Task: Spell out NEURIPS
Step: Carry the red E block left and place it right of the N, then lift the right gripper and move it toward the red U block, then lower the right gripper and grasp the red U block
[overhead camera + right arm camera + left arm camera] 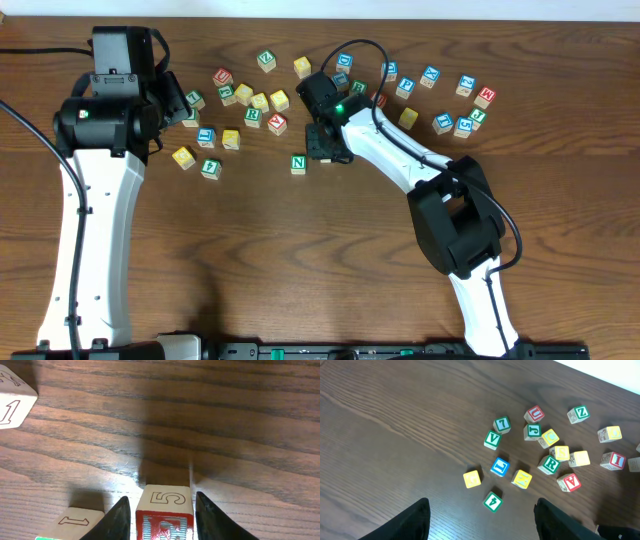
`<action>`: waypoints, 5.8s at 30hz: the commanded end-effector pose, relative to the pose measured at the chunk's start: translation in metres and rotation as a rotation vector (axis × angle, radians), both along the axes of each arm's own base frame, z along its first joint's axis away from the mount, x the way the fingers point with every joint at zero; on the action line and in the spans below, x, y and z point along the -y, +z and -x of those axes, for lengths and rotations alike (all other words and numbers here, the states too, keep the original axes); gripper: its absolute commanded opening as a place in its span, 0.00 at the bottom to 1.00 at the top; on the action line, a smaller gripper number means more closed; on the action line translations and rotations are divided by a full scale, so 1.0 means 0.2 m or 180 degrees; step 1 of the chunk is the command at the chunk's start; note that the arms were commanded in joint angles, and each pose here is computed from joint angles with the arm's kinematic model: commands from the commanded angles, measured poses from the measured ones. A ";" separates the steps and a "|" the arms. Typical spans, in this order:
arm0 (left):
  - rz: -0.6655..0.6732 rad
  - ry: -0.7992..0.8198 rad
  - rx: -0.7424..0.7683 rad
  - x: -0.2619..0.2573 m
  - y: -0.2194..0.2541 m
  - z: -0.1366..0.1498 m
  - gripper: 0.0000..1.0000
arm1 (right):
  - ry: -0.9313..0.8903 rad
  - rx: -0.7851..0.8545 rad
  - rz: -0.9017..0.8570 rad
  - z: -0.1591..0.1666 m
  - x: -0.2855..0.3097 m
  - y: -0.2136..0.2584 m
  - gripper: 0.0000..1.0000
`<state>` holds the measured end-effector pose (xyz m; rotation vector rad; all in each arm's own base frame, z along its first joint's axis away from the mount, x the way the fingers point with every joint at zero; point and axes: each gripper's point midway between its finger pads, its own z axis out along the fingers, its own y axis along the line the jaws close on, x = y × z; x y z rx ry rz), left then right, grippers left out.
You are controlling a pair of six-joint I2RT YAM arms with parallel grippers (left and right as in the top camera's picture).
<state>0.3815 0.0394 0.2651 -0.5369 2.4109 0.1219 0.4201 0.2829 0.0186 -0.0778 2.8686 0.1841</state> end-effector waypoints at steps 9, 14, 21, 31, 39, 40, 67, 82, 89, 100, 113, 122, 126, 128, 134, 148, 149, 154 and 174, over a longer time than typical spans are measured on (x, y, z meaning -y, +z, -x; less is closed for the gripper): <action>-0.0015 0.0061 -0.0074 -0.02 -0.05 0.00 0.66 | 0.0206 0.0349 -0.0107 -0.06 -0.06 0.25 0.42; -0.0016 0.0062 -0.0073 -0.02 -0.05 0.00 0.66 | 0.0475 0.0446 -0.0243 -0.05 -0.12 0.36 0.33; -0.0019 0.0063 -0.0061 -0.02 -0.04 0.00 0.66 | 0.0954 0.0160 -0.0494 0.12 -0.32 0.27 0.11; -0.0017 0.0195 -0.0027 -0.10 -0.04 0.00 0.66 | 0.1637 0.0039 -0.0521 0.33 -0.52 0.21 0.14; -0.0016 0.0195 -0.0031 -0.10 -0.04 0.00 0.66 | 0.1507 -0.0270 -0.0373 0.37 -0.47 0.01 0.13; -0.0017 0.0195 -0.0036 -0.10 -0.04 0.00 0.66 | 0.1445 -0.0277 -0.0353 0.36 -0.45 0.01 0.13; -0.0015 0.0195 -0.0063 -0.10 -0.04 0.01 0.66 | 0.1002 -0.0019 0.0049 0.21 -0.31 0.00 0.12; -0.0015 0.0195 -0.0062 -0.10 -0.04 0.01 0.66 | 0.0851 -0.0031 0.0089 0.17 -0.25 0.01 0.08; -0.0015 0.0195 -0.0063 -0.10 -0.04 0.01 0.66 | 0.0796 -0.0017 0.0120 0.16 -0.23 0.01 0.05; -0.0015 0.0195 -0.0063 -0.10 -0.04 0.01 0.66 | 0.0828 0.0178 -0.0056 0.15 -0.26 0.23 0.06; -0.0015 0.0195 -0.0062 -0.10 -0.04 0.01 0.66 | 0.0587 0.0855 -0.0265 -0.01 -0.12 0.70 0.25; -0.0015 0.0195 -0.0062 -0.10 -0.04 0.01 0.66 | 0.0281 0.1038 -0.0337 -0.16 0.07 0.82 0.39; -0.0015 0.0195 -0.0062 -0.10 -0.04 0.01 0.66 | 0.0182 0.1072 -0.0370 -0.22 0.14 0.85 0.40; -0.0015 0.0195 -0.0062 -0.10 -0.04 0.01 0.66 | 0.0122 0.1121 -0.0383 -0.25 0.17 0.87 0.40; -0.0015 0.0195 -0.0062 -0.10 -0.04 0.01 0.66 | -0.0155 0.1234 -0.0470 -0.36 0.28 0.90 0.40; -0.0015 0.0195 -0.0062 -0.10 -0.04 0.01 0.66 | -0.0826 0.1076 -0.0208 -0.51 0.46 0.61 0.44; -0.0015 0.0195 -0.0062 -0.10 -0.04 0.01 0.66 | -0.0870 0.1044 -0.0179 -0.51 0.47 0.58 0.44; -0.0015 0.0195 -0.0061 -0.10 -0.04 0.01 0.66 | -0.0938 0.0941 -0.0130 -0.52 0.49 0.46 0.44; -0.0015 0.0195 -0.0062 -0.10 -0.04 0.01 0.66 | -0.1116 0.0674 0.0009 -0.59 0.58 0.06 0.46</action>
